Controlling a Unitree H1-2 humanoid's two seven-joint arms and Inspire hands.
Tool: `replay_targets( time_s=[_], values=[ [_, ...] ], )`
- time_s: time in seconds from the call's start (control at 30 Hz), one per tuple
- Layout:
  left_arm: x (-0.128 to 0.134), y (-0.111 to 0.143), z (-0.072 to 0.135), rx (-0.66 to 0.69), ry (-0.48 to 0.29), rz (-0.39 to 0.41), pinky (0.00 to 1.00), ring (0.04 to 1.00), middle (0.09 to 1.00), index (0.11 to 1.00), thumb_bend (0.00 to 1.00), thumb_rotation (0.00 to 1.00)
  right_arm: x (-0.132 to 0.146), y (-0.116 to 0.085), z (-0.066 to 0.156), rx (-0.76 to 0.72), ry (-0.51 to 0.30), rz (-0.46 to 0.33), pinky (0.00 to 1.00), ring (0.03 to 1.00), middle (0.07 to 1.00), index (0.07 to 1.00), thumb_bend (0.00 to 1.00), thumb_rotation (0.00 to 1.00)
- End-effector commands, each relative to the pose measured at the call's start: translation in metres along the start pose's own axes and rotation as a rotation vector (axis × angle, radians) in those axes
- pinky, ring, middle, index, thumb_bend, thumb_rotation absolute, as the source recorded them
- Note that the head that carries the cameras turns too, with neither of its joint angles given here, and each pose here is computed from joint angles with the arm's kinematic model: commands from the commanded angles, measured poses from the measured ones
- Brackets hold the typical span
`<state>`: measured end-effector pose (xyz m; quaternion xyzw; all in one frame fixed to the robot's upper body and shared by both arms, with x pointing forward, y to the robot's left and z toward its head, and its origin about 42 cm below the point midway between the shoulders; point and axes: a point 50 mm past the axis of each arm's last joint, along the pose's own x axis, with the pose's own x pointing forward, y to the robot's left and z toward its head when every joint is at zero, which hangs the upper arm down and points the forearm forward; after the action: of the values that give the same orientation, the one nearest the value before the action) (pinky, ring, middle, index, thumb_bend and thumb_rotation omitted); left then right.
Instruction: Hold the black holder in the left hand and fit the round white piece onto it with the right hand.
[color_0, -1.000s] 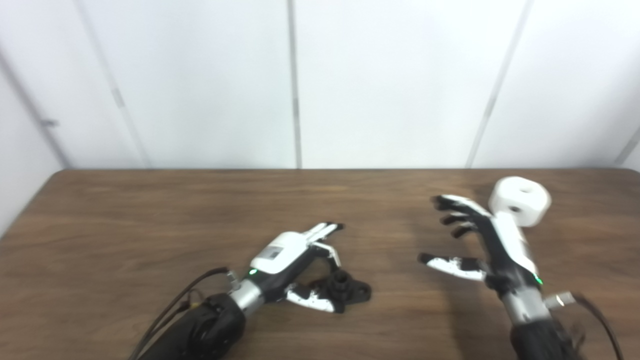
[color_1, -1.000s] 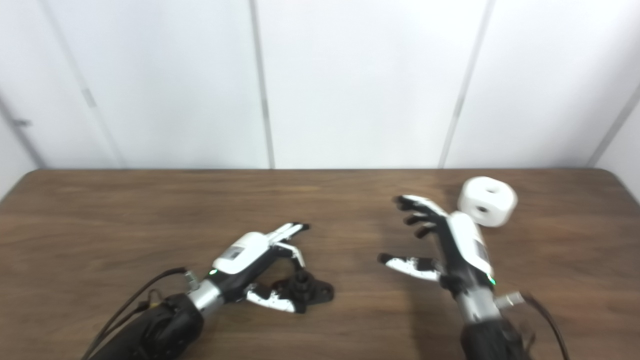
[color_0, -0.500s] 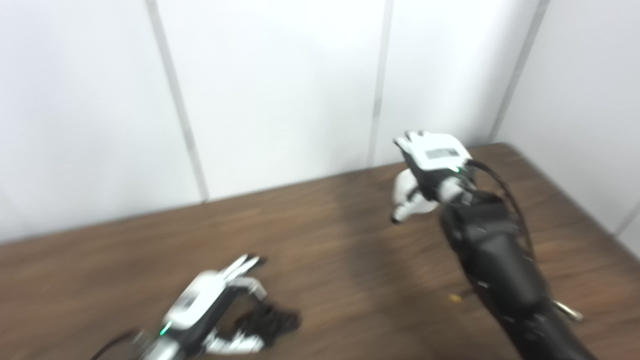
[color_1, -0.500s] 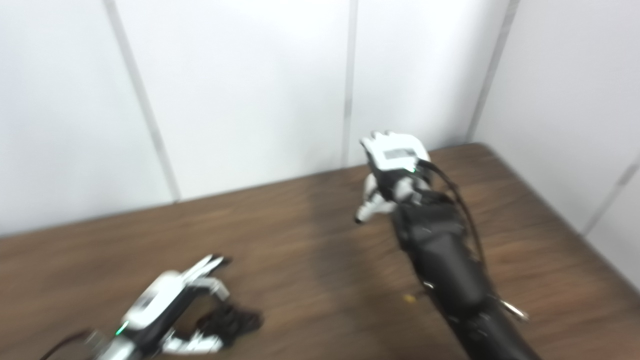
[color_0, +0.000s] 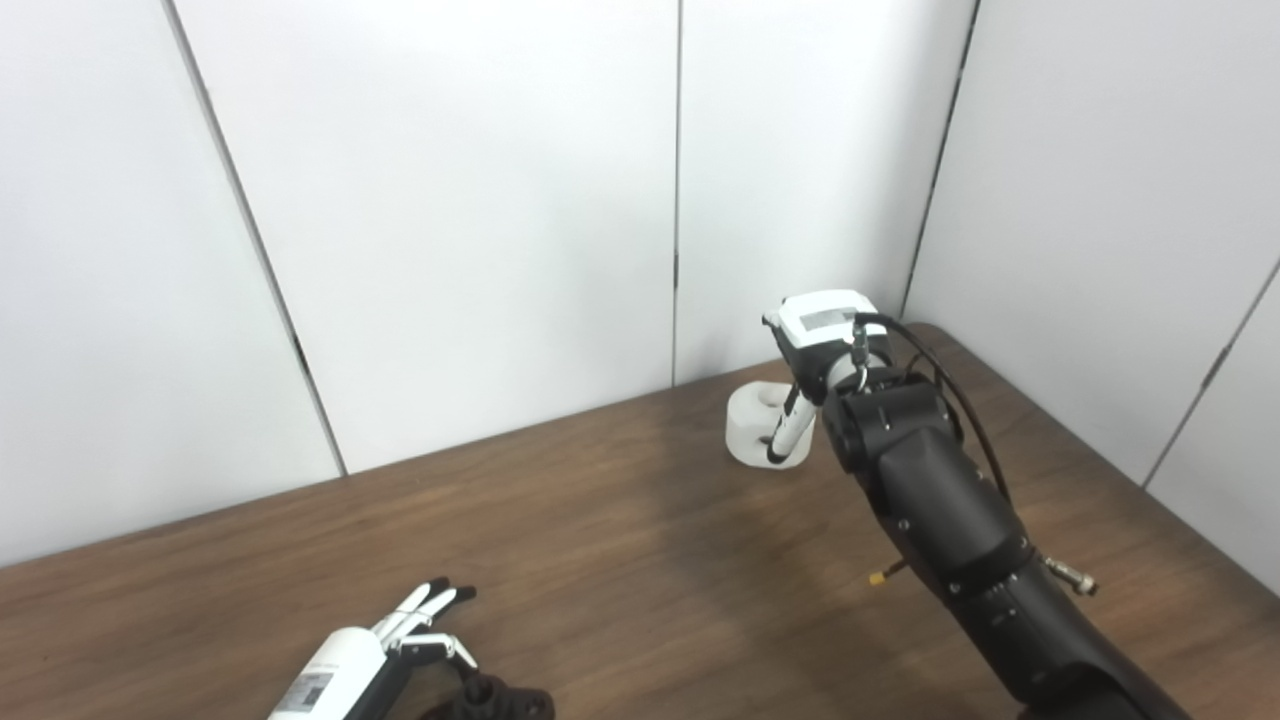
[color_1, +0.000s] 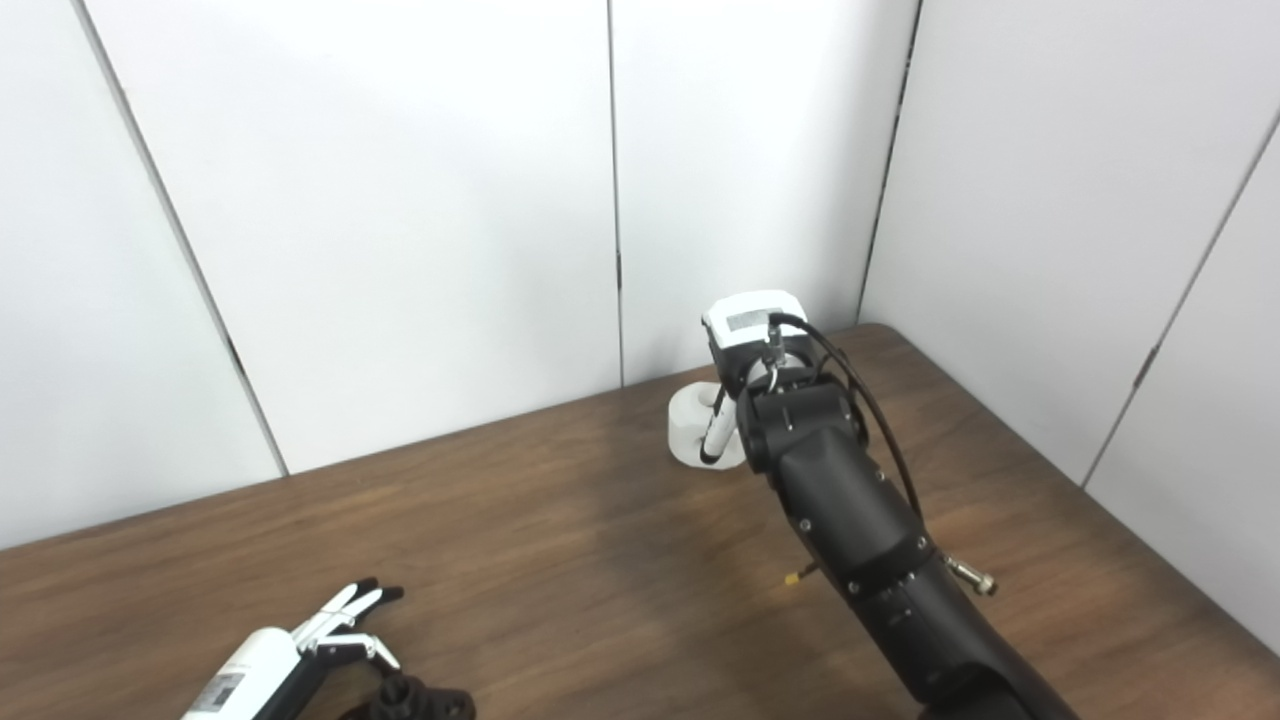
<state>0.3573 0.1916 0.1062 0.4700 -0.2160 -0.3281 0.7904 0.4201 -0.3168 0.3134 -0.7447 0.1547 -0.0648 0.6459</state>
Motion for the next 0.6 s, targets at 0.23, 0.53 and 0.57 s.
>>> replay_targets(
  time_s=[0.23,0.53,0.57],
  values=[
    [-0.043,-0.050,-0.018,0.019,0.094,-0.268,0.97,1.000,0.953,0.489,0.52,0.06,0.024,-0.017,-0.018,0.079,0.000,0.089,0.99,1.000,1.000,0.925,1.00,0.39],
    [-0.045,-0.055,-0.016,0.017,0.090,-0.259,1.00,1.000,0.947,0.488,0.52,0.06,0.042,-0.003,-0.020,0.087,0.003,0.110,1.00,1.000,1.000,0.932,1.00,0.37],
    [-0.045,-0.055,-0.016,0.018,0.091,-0.261,1.00,1.000,0.947,0.488,0.52,0.06,0.045,-0.001,-0.020,0.089,0.002,0.111,1.00,1.000,1.000,0.937,1.00,0.37]
  ],
)
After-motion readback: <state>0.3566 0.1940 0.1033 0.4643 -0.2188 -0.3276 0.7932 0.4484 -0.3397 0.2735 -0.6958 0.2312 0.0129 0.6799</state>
